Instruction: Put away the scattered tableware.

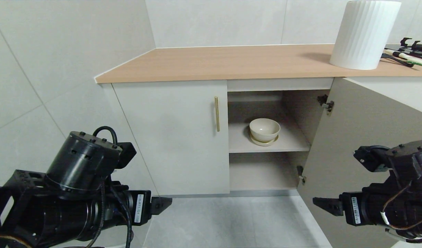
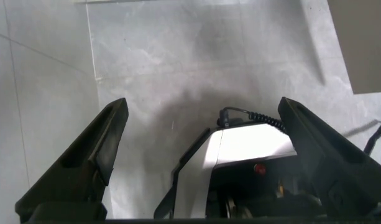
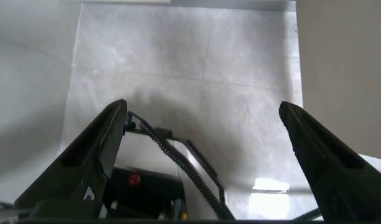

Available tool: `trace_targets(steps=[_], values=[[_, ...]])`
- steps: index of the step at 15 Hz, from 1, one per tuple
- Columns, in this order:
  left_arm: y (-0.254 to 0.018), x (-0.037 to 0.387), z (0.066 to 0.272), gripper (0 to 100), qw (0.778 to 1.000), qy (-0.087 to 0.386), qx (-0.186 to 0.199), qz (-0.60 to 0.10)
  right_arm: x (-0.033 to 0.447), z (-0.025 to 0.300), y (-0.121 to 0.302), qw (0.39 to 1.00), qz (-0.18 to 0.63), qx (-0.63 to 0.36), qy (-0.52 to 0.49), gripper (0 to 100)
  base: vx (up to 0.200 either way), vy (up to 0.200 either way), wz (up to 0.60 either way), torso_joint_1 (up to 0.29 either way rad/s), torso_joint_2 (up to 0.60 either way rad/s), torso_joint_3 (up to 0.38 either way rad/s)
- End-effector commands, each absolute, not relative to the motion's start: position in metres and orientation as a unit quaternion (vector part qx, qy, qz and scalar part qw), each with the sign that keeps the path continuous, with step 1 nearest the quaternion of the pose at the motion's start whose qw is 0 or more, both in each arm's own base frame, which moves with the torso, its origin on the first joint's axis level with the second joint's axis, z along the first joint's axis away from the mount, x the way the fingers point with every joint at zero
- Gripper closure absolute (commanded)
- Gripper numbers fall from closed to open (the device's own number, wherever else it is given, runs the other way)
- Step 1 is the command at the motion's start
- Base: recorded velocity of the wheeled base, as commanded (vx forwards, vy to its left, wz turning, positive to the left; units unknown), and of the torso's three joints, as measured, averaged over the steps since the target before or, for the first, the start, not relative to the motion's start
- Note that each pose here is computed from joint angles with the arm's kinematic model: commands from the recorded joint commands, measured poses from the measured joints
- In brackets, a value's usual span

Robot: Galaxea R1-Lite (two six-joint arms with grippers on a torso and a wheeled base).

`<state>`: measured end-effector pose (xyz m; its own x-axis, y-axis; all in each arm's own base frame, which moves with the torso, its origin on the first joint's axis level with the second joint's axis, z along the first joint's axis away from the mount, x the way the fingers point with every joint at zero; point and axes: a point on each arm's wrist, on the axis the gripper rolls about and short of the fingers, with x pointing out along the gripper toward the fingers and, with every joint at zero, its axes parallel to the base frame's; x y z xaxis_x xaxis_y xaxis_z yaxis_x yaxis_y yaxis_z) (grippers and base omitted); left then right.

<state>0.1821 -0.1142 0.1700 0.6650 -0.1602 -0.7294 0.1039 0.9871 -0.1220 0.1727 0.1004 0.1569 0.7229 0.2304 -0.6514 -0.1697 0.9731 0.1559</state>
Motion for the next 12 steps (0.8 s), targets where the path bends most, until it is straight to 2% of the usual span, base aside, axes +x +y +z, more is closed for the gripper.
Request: trace_targets(steps=[1, 4, 12], values=[[-0.114, 0.182, 0.169, 0, 0.911, 0.404, -0.033, -0.072, 0.166, 0.159, 0.097, 0.926, 0.112, 0.031, 0.359, 0, 0.000, 0.000, 0.00, 0.000, 0.00, 0.000], [-0.115, 0.181, 0.170, 0, 0.912, 0.403, -0.032, -0.074, 0.146, 0.168, 0.085, 0.920, 0.127, -0.023, 0.369, 0, 0.000, 0.000, 0.00, 0.000, 0.00, 0.000], [-0.116, 0.180, 0.170, 0, 0.912, 0.403, -0.031, -0.078, 0.101, 0.172, 0.061, 0.882, 0.177, -0.149, 0.411, 0, 0.000, -0.200, 0.00, 0.003, 0.00, 0.003]])
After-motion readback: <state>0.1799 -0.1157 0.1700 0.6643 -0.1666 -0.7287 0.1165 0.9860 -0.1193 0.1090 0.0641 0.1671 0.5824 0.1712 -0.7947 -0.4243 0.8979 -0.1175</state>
